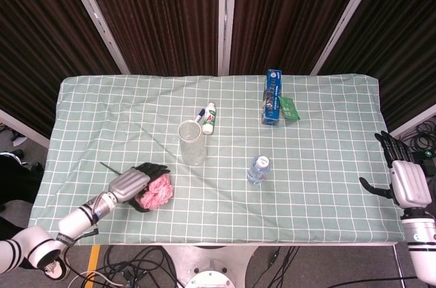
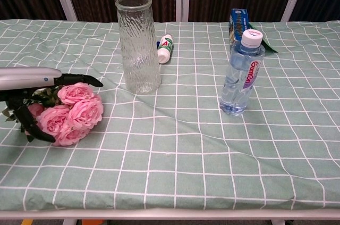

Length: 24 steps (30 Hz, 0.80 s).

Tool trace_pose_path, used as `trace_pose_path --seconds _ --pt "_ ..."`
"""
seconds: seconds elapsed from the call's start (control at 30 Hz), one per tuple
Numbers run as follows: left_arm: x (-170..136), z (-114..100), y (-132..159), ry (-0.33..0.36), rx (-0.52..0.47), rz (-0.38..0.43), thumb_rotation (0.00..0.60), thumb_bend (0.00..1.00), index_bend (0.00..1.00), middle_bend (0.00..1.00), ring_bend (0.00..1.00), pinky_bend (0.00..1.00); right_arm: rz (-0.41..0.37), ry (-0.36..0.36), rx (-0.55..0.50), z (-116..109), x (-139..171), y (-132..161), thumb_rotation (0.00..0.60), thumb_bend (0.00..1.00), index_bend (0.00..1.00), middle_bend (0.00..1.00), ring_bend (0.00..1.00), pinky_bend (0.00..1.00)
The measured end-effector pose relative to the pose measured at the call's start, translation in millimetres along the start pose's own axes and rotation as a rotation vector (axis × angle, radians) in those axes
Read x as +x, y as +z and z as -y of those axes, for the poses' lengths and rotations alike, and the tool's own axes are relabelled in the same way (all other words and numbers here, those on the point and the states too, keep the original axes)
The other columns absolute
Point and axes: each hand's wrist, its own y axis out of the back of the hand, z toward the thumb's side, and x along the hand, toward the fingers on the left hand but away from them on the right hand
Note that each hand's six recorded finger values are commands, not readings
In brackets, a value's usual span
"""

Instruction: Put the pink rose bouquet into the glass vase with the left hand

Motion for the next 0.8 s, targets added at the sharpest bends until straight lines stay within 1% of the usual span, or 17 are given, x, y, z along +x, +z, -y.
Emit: trace_pose_path --seconds 0.1,0.2,0.3,0.53,0.63,0.8 --pt "1 1 0 -0.007 0.005 -0.004 0.6 0.09 0.09 0.2 0.0 0.07 0.005 -0.001 0.0 0 0 -2 0.6 0.13 0.0 0.0 0.0 0.0" --pt "3 2 0 -0.003 0.011 -0.009 0.6 0.09 0.16 0.25 0.0 0.09 0.007 -0.001 0.0 0 0 -2 0.6 0.13 0.0 0.0 0.0 0.0" --pt "3 2 1 0.01 0.021 -0.01 0.6 0.1 0.26 0.31 0.01 0.11 0.01 0.001 0.001 0 1 -3 0.6 0.13 0.0 0.0 0.0 0.0" --pt "1 -3 4 0.055 0.039 -0.009 0.6 0.12 0.46 0.45 0.09 0.13 0.013 0.005 -0.001 1 1 -3 0.6 0.13 0.0 0.0 0.0 0.0" --pt "-1 -5 5 0.075 0.04 -0.008 0.6 0.13 0.5 0.49 0.11 0.13 0.017 0.006 -0.002 1 1 -4 0.6 0.13 0.0 0.0 0.0 0.0" --pt "-7 -11 4 0.103 0.047 -0.017 0.6 0.15 0.52 0.52 0.14 0.14 0.02 0.002 -0.004 0 1 -5 0.6 0.13 0.0 0.0 0.0 0.0"
